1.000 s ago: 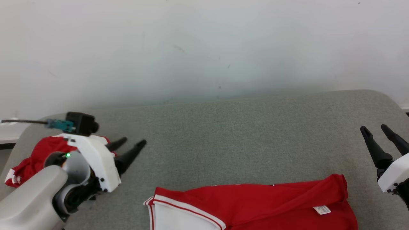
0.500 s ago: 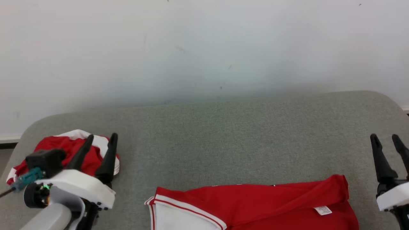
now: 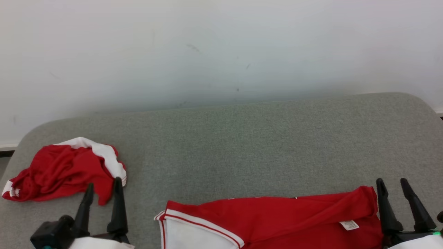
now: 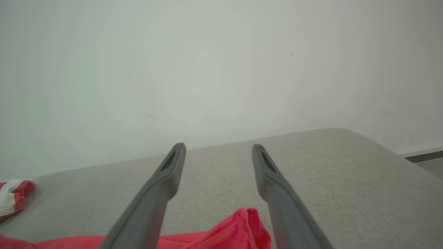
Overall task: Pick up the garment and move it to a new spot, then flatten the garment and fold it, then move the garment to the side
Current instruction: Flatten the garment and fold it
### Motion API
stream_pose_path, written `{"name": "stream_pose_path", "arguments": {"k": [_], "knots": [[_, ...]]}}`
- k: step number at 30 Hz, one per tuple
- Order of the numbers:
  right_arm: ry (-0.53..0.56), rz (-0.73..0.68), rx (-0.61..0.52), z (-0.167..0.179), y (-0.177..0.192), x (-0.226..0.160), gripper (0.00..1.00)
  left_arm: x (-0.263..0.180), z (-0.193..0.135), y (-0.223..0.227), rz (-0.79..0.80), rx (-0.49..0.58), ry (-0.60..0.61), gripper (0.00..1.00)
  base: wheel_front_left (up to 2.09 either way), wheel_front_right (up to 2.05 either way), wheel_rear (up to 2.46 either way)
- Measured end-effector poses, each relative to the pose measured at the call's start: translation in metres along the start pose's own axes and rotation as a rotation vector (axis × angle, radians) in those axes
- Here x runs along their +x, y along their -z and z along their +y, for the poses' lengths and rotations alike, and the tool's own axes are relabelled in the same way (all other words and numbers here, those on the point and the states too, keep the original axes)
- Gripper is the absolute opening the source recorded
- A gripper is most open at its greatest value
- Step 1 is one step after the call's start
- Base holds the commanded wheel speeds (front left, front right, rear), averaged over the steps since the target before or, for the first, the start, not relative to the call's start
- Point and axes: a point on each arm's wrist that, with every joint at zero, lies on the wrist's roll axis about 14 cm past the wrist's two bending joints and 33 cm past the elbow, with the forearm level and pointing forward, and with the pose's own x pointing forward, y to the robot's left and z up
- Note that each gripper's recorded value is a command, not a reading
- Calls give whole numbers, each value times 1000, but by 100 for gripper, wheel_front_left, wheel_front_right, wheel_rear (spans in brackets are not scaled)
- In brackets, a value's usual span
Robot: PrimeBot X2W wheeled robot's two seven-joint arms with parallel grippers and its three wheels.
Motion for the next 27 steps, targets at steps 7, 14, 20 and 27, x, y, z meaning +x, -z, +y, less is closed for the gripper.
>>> {"name": "stream_pose_path", "arguments": {"k": [7,14,20,27], "knots": [[-24,41,-18,12,13,-2,100,-11,0,24,39,-38,-21,100,0,0,0],[-30,79,-31,13,22,3,100,-15,2,34,51,-46,-21,100,0,0,0],[22,203,-33,-4,45,3,100,-17,1,42,68,-47,-13,100,0,0,0],[105,365,-27,-30,71,5,100,-17,-1,50,87,-47,-2,100,0,0,0]]}}
